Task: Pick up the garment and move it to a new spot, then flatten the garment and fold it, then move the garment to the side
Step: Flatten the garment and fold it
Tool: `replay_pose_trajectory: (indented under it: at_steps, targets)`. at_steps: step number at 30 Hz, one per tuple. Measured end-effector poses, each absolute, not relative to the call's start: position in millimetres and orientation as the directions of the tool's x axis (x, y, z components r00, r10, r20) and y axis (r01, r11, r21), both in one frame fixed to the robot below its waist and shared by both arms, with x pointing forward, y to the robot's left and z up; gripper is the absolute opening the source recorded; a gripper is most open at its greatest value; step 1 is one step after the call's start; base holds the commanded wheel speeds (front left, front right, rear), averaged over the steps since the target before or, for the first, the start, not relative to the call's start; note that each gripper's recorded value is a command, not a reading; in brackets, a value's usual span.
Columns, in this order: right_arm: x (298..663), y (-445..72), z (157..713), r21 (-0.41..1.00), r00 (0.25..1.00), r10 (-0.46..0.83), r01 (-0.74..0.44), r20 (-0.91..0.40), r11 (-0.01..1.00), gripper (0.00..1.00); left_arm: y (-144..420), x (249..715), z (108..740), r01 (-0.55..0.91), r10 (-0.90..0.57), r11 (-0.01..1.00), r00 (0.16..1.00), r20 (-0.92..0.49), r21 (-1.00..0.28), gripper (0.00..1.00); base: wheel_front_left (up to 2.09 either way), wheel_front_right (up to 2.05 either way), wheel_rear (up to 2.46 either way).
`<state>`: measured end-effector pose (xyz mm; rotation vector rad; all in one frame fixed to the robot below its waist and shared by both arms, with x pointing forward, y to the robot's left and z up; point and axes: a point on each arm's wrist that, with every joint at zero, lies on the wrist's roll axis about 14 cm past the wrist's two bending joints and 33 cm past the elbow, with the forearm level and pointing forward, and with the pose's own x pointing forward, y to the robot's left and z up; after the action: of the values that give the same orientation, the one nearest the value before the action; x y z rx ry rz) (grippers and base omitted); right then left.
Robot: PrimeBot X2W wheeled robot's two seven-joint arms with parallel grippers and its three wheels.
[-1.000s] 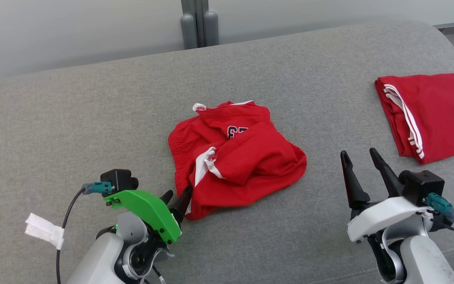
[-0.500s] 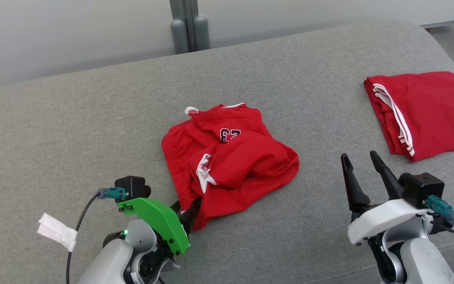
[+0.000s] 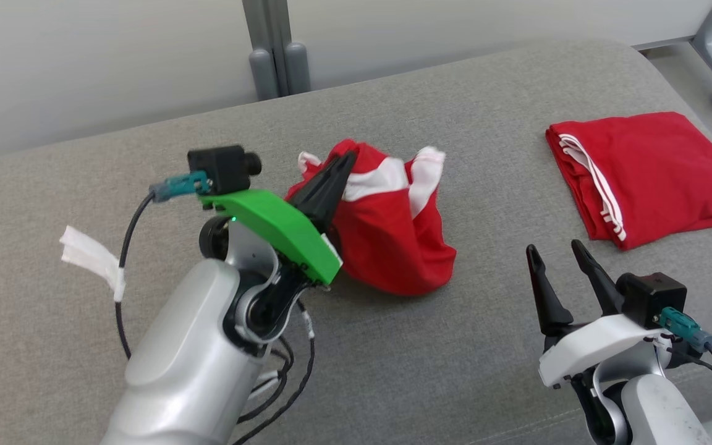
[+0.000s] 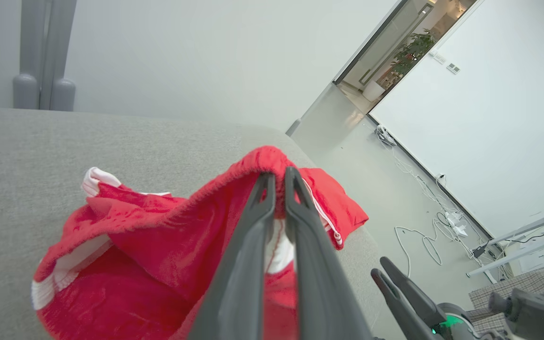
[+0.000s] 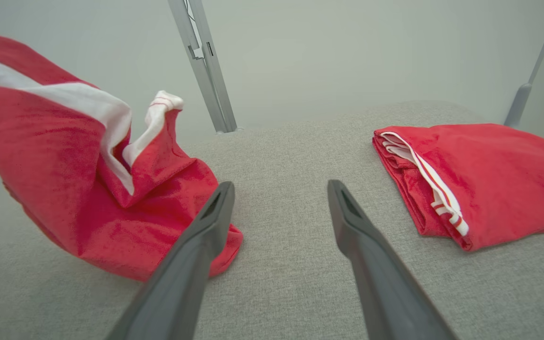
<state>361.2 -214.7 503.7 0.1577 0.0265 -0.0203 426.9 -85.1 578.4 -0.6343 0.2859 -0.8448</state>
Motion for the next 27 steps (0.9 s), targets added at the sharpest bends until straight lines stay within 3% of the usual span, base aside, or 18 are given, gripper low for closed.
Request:
replay_pose_trajectory:
  at_steps: [9,13,15,19,23,27]
  targets:
    - [350.1,-229.9,502.2,0.172,0.997,-0.079,0.081,-0.021,0.982,1.00,-148.6,432.4,676.4,0.803,-0.829,0.356,0.507,0.234,-0.478,0.00,0.00,0.00,0.00]
    - [346.2,-239.3,494.8,0.172,0.993,-0.113,0.118,-0.039,0.978,1.00,-164.5,429.0,702.6,0.830,-0.824,0.267,0.460,0.330,-0.489,0.00,0.00,0.00,0.00]
    - [346.2,-241.9,492.3,0.174,0.991,-0.124,0.130,-0.042,0.976,1.00,-167.9,433.1,690.6,0.813,-0.829,0.270,0.469,0.306,-0.516,0.00,0.00,0.00,0.00]
    - [350.1,-242.9,487.0,0.176,0.990,-0.128,0.135,-0.053,0.975,1.00,-154.3,451.8,629.5,0.754,-0.824,0.416,0.549,0.140,-0.508,0.00,0.00,0.00,0.00]
    - [360.5,-230.6,484.9,0.182,0.994,-0.090,0.099,-0.055,0.978,1.00,-99.6,465.4,536.9,0.640,-0.751,0.627,0.647,-0.128,-0.444,0.00,0.00,0.00,0.00]
    - [371.5,-216.1,484.1,0.186,0.997,-0.043,0.053,-0.056,0.981,1.00,-50.4,455.6,477.8,0.548,-0.660,0.746,0.683,-0.313,-0.378,0.00,0.00,0.00,0.00]
